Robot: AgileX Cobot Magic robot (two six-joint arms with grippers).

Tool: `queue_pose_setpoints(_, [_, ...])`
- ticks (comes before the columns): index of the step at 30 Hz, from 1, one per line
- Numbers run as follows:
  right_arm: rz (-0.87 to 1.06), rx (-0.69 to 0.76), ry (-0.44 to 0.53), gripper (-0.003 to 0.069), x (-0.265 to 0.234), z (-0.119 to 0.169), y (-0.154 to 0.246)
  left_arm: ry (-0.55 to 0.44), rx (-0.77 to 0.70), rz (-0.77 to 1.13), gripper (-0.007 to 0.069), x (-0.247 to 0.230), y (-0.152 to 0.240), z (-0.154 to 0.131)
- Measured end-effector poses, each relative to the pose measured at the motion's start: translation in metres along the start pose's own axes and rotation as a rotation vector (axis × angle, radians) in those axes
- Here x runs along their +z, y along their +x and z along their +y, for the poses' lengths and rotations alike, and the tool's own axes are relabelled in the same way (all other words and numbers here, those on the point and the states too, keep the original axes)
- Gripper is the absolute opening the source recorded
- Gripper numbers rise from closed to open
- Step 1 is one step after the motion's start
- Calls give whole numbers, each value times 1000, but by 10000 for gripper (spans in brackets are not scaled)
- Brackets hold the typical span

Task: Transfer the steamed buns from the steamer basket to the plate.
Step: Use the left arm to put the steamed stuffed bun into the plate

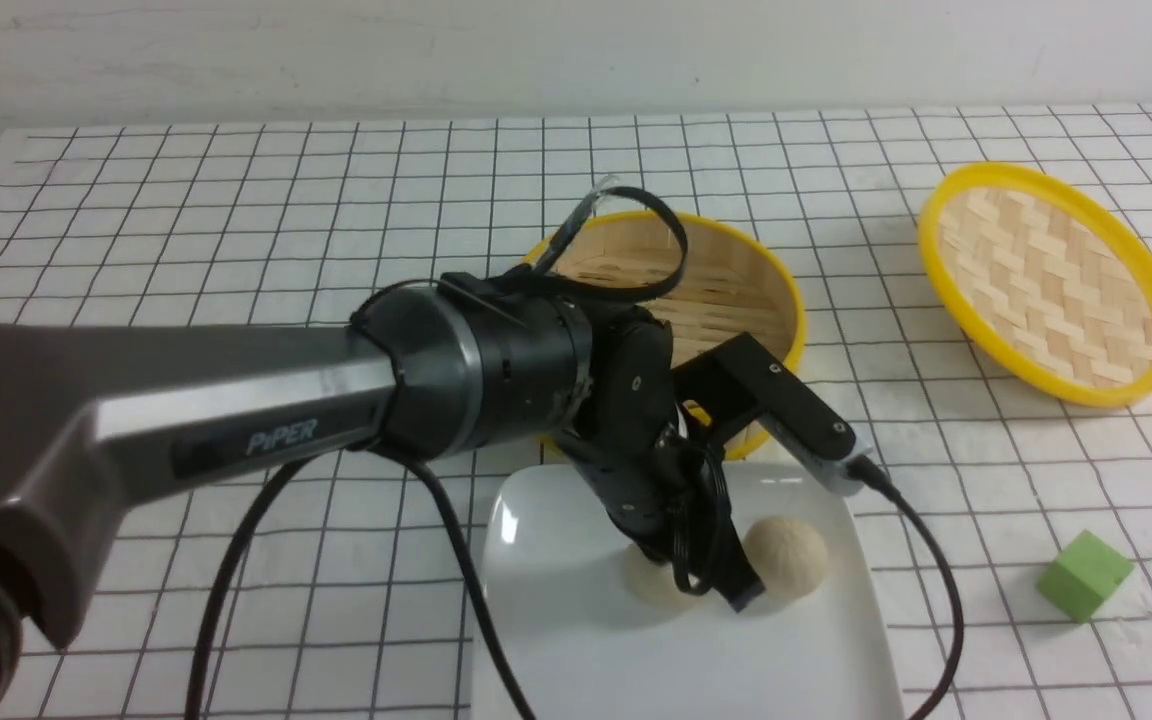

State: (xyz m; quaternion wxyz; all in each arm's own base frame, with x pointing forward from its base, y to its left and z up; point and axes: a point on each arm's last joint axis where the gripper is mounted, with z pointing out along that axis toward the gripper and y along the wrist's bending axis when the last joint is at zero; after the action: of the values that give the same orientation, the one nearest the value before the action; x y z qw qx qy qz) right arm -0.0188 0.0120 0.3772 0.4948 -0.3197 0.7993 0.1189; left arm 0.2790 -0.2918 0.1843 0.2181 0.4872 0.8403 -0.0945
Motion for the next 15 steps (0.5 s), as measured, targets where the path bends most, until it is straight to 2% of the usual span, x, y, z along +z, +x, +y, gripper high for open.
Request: queue_pose_setpoints(15, [-1,1,-3,328,0,0,0,3,-13,14,30,1,-2,1])
